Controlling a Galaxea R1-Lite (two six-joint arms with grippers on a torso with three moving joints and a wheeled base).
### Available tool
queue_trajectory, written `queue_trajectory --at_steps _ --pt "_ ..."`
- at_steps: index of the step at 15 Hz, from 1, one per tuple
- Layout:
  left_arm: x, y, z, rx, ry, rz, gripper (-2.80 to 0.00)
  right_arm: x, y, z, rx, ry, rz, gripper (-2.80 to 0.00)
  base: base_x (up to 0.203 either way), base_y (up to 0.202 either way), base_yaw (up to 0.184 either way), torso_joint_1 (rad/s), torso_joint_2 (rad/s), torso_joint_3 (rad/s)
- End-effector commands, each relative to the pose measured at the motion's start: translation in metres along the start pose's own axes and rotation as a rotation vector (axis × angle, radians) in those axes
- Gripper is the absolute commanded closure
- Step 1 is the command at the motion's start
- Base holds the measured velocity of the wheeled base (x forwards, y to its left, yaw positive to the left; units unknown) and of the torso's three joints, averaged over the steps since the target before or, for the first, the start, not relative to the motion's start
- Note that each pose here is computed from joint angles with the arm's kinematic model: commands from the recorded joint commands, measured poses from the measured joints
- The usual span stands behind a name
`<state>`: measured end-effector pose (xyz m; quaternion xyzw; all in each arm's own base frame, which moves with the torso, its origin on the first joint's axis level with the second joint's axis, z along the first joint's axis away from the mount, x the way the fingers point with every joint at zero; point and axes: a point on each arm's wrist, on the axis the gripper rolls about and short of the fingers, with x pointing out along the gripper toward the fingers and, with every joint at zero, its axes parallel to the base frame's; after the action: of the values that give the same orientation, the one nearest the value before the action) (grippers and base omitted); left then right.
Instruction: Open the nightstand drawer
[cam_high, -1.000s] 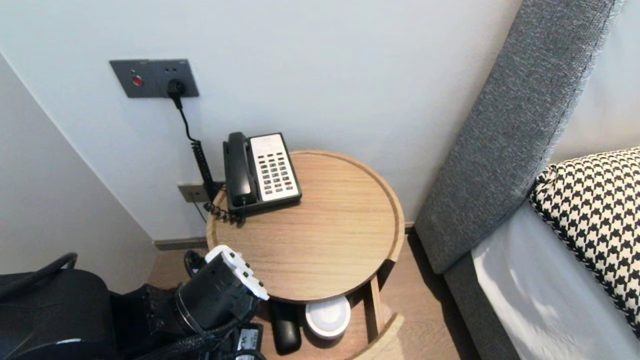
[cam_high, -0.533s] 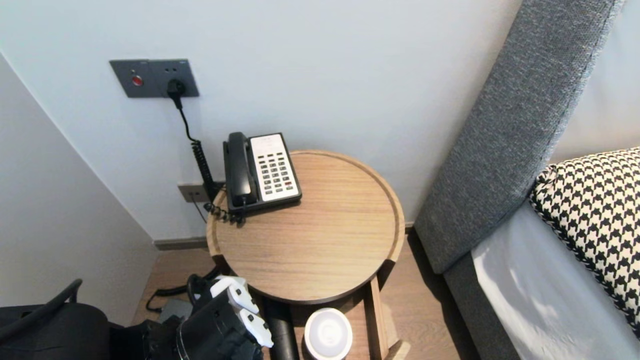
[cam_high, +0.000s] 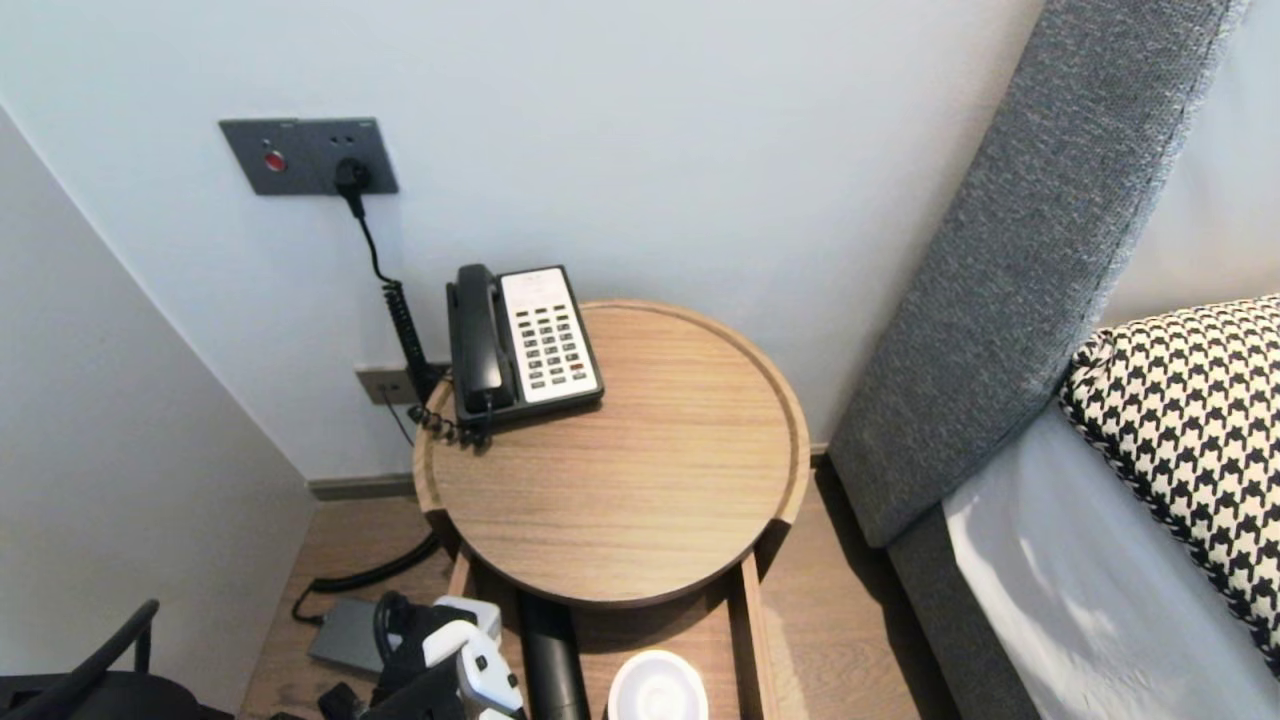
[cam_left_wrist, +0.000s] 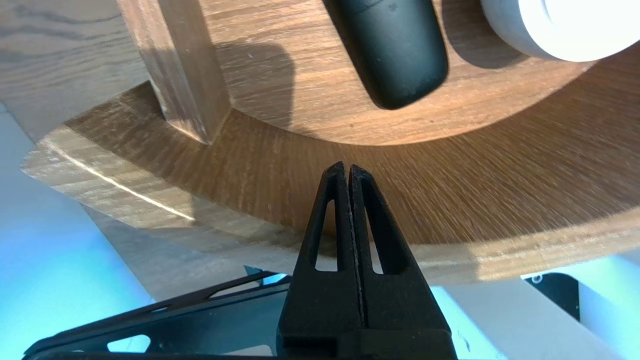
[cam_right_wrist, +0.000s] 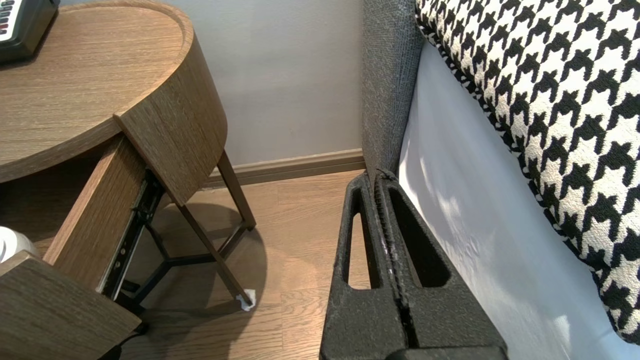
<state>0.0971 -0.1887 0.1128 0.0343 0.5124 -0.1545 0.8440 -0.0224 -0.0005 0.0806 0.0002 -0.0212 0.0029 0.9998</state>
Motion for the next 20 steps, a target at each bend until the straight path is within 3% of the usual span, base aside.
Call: queue_trajectory --at_steps 1,8,14,17,20 --pt "-0.002 0.000 -0.007 0.013 0.019 -0.014 0.00 0.002 0.000 -0.007 0.000 0.027 0.000 0.00 0.000 0.000 0.000 0.000 0.00 0.000" --pt "-0.004 -0.001 -0.016 0.022 0.063 -0.044 0.00 0.002 0.000 -0.007 0.000 0.027 0.000 0.00 0.000 0.000 0.000 0.000 0.00 0.000" --pt "-0.008 -0.007 -0.009 -0.003 0.040 -0.069 0.00 0.002 0.000 -0.007 0.000 0.027 0.000 0.00 0.000 0.000 0.000 0.000 0.00 0.000" --pt "-0.021 -0.013 0.005 -0.053 0.037 -0.091 0.00 0.002 0.000 -0.007 0.000 0.027 0.000 0.00 0.000 0.000 0.000 0.000 0.00 0.000" --pt "-0.031 -0.009 0.026 -0.155 0.064 -0.125 0.00 0.002 0.000 -0.007 0.000 0.027 0.000 0.00 0.000 0.000 0.000 0.000 0.00 0.000"
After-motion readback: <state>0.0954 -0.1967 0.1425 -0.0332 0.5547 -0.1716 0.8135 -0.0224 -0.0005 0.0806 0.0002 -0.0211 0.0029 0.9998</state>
